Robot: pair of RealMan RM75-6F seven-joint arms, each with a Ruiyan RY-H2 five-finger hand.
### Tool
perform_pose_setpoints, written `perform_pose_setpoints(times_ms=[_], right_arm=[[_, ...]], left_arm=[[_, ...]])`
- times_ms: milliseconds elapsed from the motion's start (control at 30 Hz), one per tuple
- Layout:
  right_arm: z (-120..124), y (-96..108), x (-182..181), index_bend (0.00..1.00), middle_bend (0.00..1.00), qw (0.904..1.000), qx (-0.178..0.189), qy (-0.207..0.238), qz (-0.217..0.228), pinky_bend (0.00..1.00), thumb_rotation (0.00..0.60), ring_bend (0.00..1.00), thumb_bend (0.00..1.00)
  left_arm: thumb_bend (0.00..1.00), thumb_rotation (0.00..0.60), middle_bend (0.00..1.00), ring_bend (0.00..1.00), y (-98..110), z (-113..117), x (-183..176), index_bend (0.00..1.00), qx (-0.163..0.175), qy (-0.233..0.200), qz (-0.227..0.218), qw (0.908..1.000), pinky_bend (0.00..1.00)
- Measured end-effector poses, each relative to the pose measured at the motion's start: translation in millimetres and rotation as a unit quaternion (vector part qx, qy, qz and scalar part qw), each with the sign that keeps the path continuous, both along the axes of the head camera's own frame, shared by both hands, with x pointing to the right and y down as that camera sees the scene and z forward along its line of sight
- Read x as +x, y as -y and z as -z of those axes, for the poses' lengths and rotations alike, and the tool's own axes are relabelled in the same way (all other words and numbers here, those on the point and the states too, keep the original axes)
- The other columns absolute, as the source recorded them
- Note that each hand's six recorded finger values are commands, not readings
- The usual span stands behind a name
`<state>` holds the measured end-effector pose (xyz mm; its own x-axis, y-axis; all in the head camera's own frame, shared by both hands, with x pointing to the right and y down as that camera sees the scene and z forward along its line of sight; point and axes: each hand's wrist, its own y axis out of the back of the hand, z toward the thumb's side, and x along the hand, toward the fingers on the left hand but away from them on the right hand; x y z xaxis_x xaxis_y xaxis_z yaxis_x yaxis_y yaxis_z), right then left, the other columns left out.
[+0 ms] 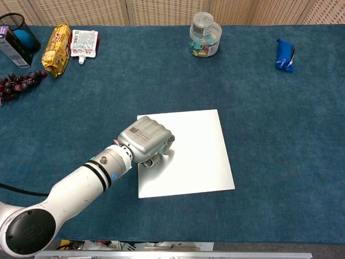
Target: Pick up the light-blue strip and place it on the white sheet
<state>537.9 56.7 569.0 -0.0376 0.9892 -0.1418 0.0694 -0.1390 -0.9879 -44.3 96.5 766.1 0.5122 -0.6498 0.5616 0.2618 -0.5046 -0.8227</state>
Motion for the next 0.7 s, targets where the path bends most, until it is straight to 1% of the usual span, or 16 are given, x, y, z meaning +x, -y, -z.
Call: perform_pose_setpoints(times_ms=[233, 700], right_arm=[[-0.7, 0.1, -0.5, 0.51, 0.59, 1.0000, -0.002, 0.002, 0.001, 0.69, 0.600, 0.69, 0.23], [1.9, -0.6, 0.2, 0.51, 0.59, 1.0000, 0.005, 0.001, -0.001, 0.69, 0.600, 0.69, 0.23]], left_arm=[[0.38, 0.599, 0.90, 1.00, 5.9, 1.7, -3.7, 0.45, 0.005, 0.003, 0.007, 1.0000, 1.00], [0.38, 0.600, 0.90, 1.00, 4.5, -1.5, -5.5, 0.45, 0.007, 0.012, 0.005, 0.9999, 1.00]])
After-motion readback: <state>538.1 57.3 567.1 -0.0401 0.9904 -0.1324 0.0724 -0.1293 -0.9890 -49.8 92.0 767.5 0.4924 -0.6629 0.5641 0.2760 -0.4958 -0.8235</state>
